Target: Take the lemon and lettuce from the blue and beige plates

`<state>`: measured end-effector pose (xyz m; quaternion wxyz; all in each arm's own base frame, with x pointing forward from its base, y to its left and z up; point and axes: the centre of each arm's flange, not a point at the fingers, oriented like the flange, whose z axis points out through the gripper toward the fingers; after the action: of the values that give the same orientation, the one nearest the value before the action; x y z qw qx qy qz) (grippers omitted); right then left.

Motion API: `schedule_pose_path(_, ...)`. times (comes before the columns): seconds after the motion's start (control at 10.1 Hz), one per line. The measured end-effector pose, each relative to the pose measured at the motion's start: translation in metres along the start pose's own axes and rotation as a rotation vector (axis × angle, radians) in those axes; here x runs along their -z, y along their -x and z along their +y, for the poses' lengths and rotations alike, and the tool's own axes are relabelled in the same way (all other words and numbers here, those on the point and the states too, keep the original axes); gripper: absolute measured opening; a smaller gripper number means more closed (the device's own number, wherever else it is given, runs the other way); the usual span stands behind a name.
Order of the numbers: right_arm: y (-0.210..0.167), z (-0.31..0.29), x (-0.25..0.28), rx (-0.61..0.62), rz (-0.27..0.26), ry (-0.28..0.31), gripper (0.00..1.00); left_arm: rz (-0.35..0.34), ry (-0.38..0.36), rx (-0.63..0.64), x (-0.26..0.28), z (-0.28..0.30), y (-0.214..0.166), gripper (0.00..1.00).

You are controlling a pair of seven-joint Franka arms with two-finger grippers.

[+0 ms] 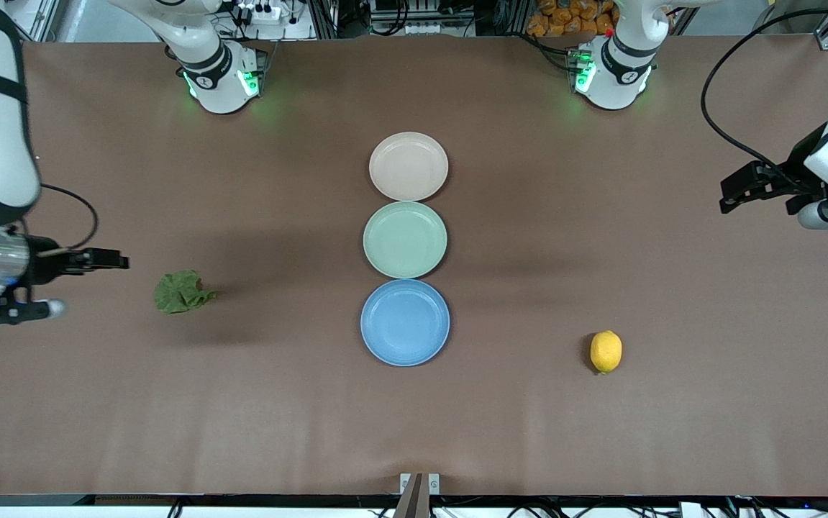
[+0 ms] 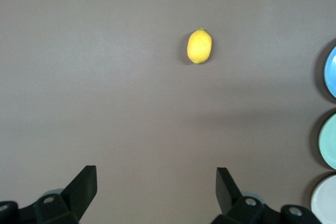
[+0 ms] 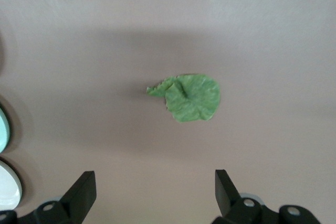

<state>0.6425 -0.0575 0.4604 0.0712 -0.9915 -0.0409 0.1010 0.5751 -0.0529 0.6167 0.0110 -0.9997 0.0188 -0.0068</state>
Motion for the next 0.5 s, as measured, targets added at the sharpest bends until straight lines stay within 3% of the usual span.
schedule_pose_path(0.2,0.007,-0.004,0.034,0.014,0.042,0.064,1.0,0.002,-0.002,-0.002,0.001,0.001,0.0,1.0)
schedule_pose_path(0.5,0.03,-0.019,0.082,0.031,0.117,0.106,1.0,0.01,-0.002,0.001,0.004,-0.001,-0.001,1.0)
